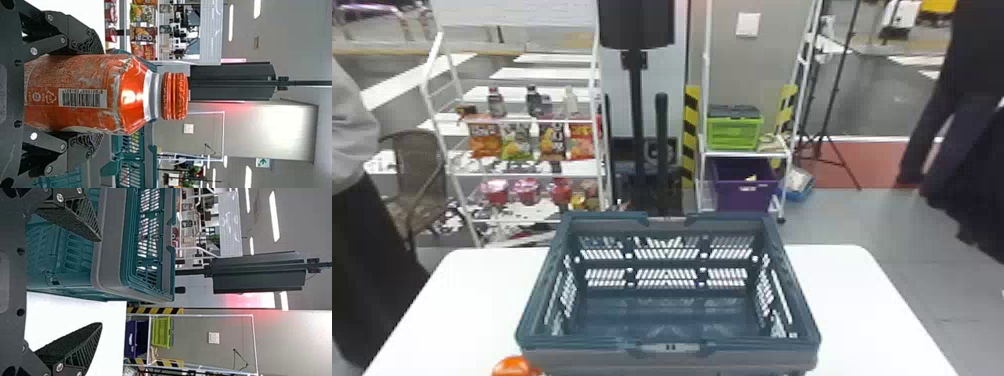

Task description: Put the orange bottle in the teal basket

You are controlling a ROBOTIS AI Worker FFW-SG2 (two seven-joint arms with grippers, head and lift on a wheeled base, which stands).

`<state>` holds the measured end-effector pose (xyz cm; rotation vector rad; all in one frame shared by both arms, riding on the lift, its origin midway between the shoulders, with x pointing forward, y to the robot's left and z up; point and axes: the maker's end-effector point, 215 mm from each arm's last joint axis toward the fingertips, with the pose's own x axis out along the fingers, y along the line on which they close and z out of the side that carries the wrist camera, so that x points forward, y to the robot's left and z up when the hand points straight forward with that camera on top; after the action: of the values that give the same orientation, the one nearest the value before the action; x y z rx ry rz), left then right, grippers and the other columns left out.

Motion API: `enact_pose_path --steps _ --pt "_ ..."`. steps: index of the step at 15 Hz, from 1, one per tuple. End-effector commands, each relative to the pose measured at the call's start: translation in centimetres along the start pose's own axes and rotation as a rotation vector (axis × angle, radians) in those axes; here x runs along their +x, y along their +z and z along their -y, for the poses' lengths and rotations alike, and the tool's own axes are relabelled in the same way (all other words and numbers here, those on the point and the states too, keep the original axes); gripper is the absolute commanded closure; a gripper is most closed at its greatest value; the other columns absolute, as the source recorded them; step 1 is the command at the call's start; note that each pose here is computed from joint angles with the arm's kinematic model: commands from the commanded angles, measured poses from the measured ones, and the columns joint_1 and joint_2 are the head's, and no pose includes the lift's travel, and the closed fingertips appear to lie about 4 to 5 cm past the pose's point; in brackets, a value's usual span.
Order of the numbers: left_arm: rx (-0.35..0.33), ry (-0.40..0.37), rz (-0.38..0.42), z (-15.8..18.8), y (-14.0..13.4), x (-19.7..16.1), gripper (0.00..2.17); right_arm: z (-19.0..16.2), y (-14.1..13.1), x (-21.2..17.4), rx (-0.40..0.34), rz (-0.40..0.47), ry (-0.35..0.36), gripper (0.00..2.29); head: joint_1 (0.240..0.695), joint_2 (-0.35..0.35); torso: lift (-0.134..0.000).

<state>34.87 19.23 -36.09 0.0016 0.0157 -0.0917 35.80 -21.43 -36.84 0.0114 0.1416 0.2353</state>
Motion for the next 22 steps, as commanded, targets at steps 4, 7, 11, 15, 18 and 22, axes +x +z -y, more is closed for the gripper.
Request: enact_pose_path --steps 4,7,11,15,18,22 --pt "0.027 -0.009 0.038 -0.5 4.8 1.2 0.69 0.1 -0.4 -0.1 0.002 -0.007 -0.002 0.13 0.499 0.000 0.000" --pt "0.070 -0.022 0.006 -1.3 6.2 2.9 0.69 0.1 -0.8 -0.1 0.004 -0.015 -0.004 0.13 0.499 0.000 0.000" --pt "0.131 -0.070 -0.096 -1.2 6.3 7.0 0.68 0.2 -1.3 0.0 0.004 -0.023 -0.010 0.13 0.499 0.000 0.000" --pt "0.163 -0.123 -0.164 -0.4 7.1 11.1 0.68 0.3 -1.6 -0.2 0.004 -0.027 -0.017 0.13 0.499 0.000 0.000" --pt "0.197 -0.206 -0.200 1.7 7.5 13.4 0.68 0.3 -1.9 -0.4 0.003 -0.035 -0.023 0.13 0.499 0.000 0.000" --pt "0.252 -0.325 -0.279 4.7 5.9 17.2 0.68 0.2 -2.1 -0.9 -0.003 -0.041 -0.030 0.13 0.499 0.000 0.000"
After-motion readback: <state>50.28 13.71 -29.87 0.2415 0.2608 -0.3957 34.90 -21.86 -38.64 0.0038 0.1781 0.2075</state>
